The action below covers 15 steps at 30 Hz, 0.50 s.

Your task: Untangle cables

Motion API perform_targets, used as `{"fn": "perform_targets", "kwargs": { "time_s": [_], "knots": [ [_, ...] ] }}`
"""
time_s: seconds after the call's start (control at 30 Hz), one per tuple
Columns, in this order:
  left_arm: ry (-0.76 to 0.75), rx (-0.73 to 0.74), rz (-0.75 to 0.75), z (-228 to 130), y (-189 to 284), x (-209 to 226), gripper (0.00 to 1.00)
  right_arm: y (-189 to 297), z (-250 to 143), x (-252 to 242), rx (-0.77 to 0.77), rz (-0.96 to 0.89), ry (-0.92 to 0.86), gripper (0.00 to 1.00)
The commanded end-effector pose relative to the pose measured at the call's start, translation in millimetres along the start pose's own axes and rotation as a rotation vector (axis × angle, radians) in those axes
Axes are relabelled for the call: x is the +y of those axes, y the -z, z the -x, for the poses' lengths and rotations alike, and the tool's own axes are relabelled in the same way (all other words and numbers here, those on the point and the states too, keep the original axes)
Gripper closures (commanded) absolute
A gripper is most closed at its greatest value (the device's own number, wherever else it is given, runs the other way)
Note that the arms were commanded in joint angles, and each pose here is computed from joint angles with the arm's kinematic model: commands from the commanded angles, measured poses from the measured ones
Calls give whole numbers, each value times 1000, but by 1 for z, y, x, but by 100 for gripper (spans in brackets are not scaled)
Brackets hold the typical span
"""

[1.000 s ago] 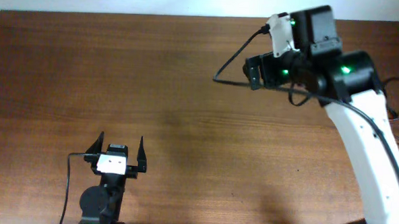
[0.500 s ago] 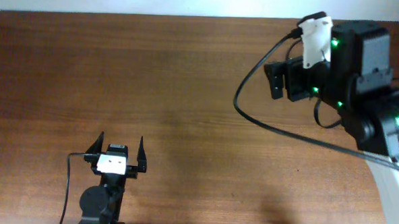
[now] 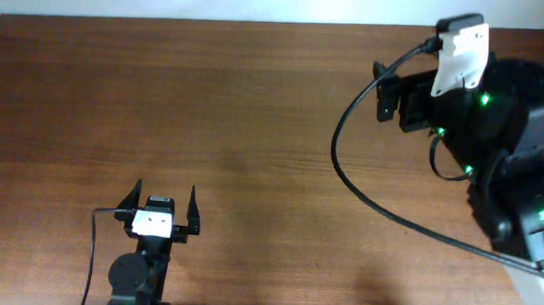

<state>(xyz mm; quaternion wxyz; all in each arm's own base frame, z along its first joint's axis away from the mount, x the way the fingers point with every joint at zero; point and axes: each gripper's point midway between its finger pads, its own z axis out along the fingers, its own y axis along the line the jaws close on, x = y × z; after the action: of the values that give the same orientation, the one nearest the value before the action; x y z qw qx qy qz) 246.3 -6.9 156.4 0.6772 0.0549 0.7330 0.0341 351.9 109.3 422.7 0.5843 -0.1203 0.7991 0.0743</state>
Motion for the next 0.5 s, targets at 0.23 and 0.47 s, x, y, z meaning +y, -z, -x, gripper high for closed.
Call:
{"fn": "perform_targets", "kwargs": {
  "time_s": [0.23, 0.47],
  "knots": [
    [-16, 2, 17, -1, 0, 3, 1, -18, -84, 3, -173, 16, -81, 1],
    [-16, 2, 17, -1, 0, 3, 1, 6, -98, 1, -446, 15, -90, 1]
  ]
}}
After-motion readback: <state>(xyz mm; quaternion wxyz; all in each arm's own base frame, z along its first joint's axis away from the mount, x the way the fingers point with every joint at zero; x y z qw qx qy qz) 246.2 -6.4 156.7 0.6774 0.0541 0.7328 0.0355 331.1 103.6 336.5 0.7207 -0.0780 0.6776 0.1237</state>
